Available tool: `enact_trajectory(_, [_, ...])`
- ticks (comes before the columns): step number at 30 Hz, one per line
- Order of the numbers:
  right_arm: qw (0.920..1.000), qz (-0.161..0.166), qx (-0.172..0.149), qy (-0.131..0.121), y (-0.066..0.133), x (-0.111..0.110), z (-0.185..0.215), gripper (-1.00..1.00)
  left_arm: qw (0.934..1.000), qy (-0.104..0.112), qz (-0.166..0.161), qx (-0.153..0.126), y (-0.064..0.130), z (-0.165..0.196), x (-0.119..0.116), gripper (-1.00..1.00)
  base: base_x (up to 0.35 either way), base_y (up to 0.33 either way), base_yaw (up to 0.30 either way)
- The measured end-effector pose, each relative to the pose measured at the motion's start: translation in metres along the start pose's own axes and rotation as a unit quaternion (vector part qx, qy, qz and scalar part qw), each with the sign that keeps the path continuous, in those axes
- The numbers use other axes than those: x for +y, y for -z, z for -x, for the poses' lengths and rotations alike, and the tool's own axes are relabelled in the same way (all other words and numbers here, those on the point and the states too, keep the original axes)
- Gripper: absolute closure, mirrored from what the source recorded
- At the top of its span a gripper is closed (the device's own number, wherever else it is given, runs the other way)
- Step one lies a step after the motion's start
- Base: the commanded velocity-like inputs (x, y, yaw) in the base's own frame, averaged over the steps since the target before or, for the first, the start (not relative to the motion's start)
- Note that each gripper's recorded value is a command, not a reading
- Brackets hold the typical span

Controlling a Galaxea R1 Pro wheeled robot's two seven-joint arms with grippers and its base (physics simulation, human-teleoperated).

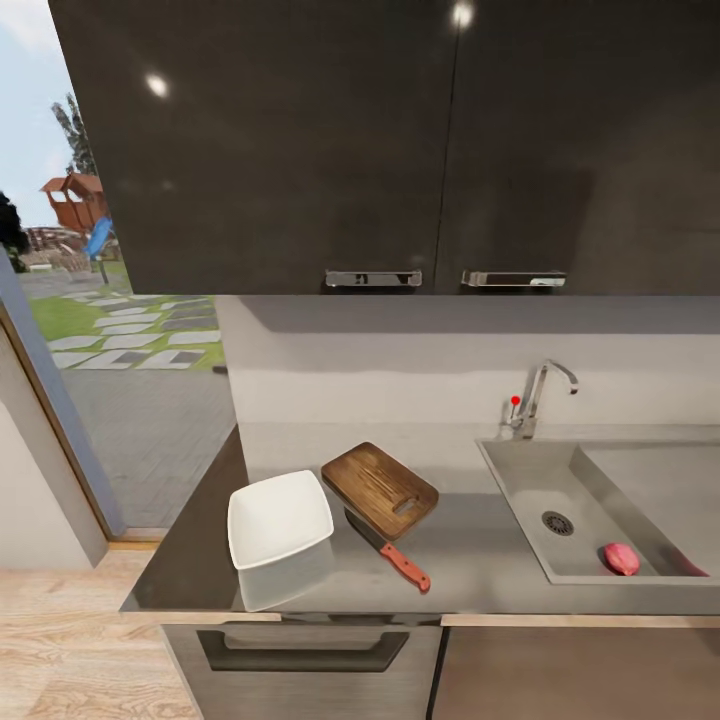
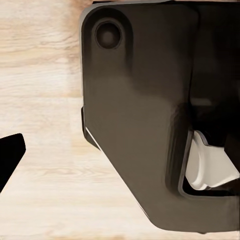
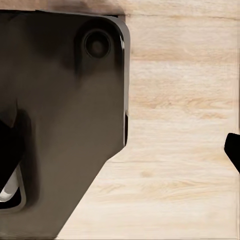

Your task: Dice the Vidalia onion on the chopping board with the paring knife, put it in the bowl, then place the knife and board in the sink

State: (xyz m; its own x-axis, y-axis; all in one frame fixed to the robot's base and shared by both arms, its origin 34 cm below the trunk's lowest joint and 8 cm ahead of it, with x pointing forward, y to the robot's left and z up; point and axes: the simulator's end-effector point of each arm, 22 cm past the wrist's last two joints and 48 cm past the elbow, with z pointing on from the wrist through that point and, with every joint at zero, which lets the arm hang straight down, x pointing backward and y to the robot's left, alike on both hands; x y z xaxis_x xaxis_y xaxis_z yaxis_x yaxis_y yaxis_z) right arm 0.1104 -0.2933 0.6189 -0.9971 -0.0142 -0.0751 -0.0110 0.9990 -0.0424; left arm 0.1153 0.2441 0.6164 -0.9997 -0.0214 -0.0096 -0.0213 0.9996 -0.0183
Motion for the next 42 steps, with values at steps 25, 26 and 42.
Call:
enact_trajectory(25, [0.9999, -0.006, -0.011, 0.007, 0.002, -0.011, -0.001, -1.0, 0.9999, 0.002, -0.013, -0.002, 0.0, 0.0, -0.021, -1.0, 0.0, 0.0, 0.0])
enact_trajectory(26, [0.9999, -0.006, -0.013, 0.007, 0.001, -0.012, 0.001, -1.0, 0.9999, 0.002, -0.013, -0.003, 0.0, 0.0, -0.021, -1.0, 0.0, 0.0, 0.0])
enact_trajectory(42, [0.9835, -0.009, -0.18, 0.013, 0.024, -0.012, 0.173, -1.0, 0.9999, 0.002, -0.014, -0.003, 0.0, 0.001, -0.021, -1.0, 0.0, 0.0, 0.0])
